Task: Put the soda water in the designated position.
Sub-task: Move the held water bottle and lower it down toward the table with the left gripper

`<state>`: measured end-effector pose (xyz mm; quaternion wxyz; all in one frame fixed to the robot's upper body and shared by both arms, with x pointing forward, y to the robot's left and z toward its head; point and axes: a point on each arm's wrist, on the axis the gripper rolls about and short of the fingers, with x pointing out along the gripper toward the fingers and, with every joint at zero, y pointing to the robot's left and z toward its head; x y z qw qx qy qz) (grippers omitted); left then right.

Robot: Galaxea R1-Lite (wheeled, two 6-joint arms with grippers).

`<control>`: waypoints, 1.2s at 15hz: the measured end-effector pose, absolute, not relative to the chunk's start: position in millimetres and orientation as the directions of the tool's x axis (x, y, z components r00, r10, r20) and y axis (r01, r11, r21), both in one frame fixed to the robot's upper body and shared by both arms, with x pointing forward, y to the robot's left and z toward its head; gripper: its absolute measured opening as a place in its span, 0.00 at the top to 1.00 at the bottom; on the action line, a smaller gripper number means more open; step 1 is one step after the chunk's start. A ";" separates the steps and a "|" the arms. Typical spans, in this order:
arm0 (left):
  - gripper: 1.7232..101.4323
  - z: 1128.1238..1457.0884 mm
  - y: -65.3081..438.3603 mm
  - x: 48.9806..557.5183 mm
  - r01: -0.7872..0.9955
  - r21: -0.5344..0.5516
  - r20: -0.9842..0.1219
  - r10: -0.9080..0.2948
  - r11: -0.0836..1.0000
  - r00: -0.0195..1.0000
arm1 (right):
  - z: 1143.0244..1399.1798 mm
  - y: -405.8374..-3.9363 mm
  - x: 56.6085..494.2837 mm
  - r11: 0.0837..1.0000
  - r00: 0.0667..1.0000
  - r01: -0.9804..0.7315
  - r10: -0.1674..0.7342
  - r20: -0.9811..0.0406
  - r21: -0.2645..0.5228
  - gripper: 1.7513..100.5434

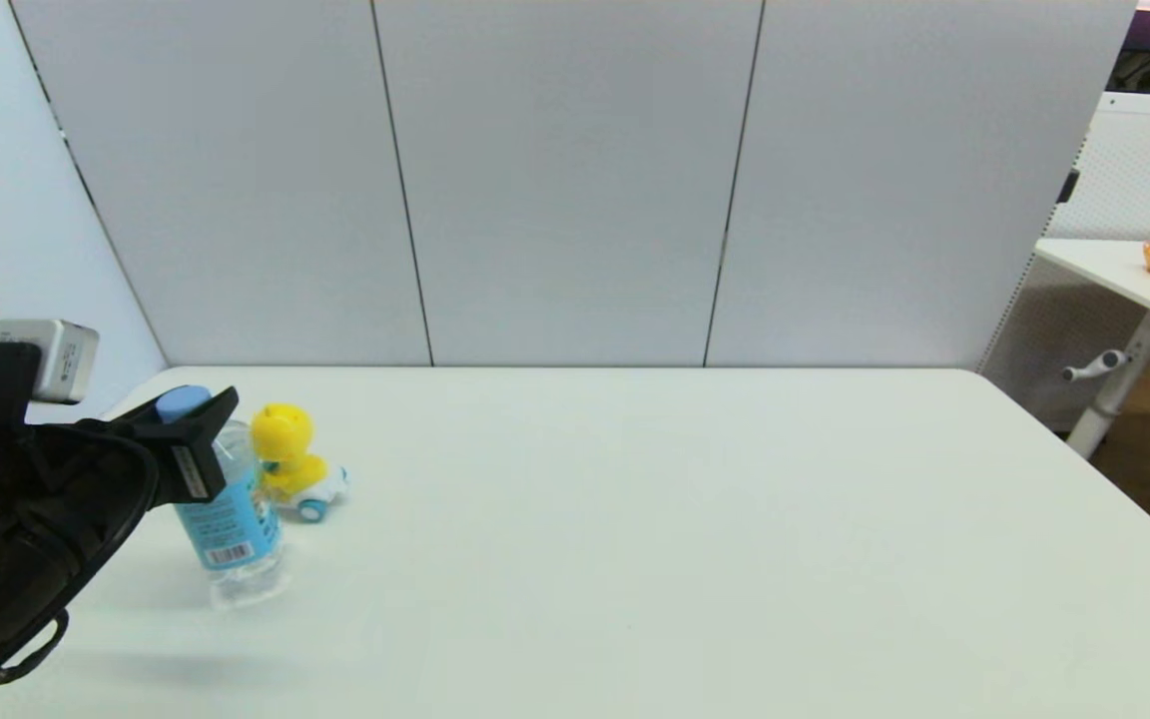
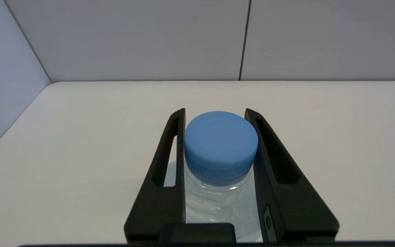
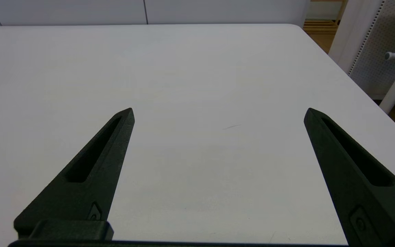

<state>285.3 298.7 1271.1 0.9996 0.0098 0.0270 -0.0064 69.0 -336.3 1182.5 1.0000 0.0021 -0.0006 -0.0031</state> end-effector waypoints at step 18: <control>0.69 1263.8 299.5 312.8 -0.014 0.027 -0.070 0.016 1.000 0.997 | 1182.5 -336.3 69.0 1.000 1.000 0.006 -0.006 0.001 0.004 0.03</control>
